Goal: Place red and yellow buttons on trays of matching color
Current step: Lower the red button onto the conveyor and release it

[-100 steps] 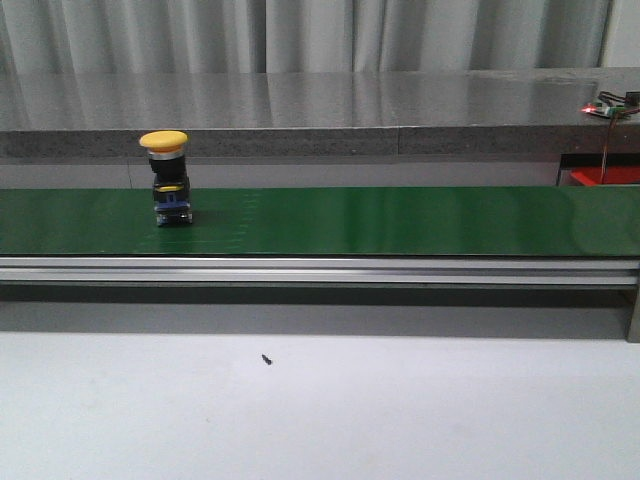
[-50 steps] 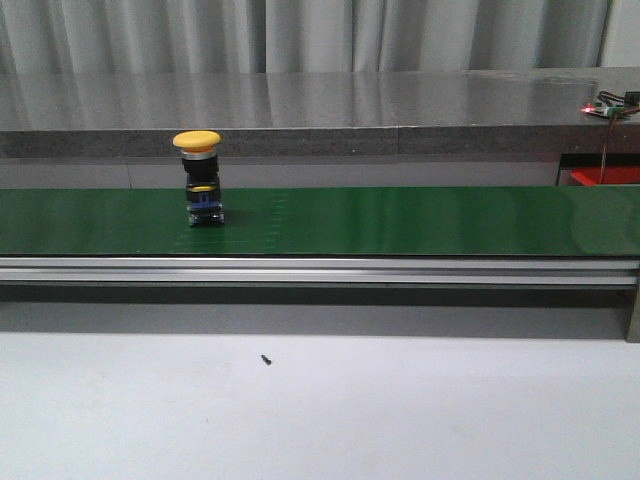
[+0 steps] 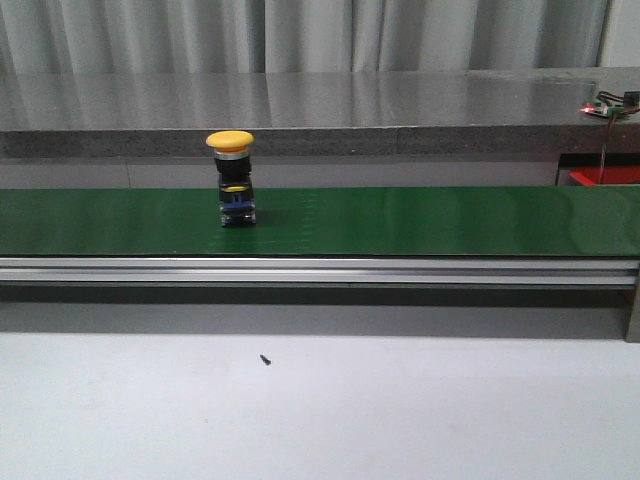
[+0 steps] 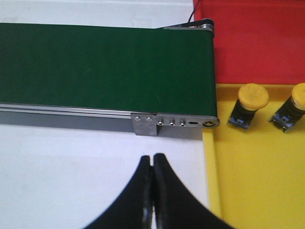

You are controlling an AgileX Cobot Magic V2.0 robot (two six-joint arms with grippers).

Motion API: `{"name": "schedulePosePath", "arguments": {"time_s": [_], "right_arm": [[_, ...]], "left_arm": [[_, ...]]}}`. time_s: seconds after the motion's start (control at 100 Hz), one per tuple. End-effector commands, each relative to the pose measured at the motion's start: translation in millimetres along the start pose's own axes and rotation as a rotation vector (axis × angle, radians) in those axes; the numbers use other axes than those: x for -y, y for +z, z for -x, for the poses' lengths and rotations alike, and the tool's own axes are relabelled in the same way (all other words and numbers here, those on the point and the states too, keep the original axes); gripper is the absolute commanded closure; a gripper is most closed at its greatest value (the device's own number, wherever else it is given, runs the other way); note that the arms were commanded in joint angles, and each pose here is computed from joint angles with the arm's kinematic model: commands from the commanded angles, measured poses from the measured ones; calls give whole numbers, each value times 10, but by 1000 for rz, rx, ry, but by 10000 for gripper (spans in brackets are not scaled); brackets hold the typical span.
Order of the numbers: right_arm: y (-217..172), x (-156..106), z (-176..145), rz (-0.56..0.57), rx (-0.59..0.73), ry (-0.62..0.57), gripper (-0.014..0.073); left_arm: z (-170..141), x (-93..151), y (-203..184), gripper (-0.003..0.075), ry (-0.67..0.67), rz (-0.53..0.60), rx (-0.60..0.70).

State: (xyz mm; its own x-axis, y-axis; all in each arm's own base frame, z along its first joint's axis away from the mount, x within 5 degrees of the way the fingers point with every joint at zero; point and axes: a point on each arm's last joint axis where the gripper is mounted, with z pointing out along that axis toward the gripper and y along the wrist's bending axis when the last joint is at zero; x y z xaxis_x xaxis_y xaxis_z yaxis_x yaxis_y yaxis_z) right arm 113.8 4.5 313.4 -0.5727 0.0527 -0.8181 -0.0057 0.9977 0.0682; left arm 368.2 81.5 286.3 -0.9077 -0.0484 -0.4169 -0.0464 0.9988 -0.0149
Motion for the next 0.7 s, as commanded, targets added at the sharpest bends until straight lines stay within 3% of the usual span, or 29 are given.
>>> {"name": "schedulePosePath", "arguments": {"time_s": [0.0,0.41,0.5,0.59,0.69], "right_arm": [[-52,-4,125,-1,92,-12,662],[-52,-4,125,-1,92,-12,662],[-52,-4,125,-1,92,-12,662],[-52,-4,125,-1,92,-12,662],[-52,-4,125,-1,92,-12,662]], "left_arm": [[102,34,-152,493,-5,4,93],[74,21,72,475,-10,-11,14],[77,24,71,390,-13,-15,17],[75,40,71,249,-23,-32,14],[78,71,70,188,-16,-66,17]]}}
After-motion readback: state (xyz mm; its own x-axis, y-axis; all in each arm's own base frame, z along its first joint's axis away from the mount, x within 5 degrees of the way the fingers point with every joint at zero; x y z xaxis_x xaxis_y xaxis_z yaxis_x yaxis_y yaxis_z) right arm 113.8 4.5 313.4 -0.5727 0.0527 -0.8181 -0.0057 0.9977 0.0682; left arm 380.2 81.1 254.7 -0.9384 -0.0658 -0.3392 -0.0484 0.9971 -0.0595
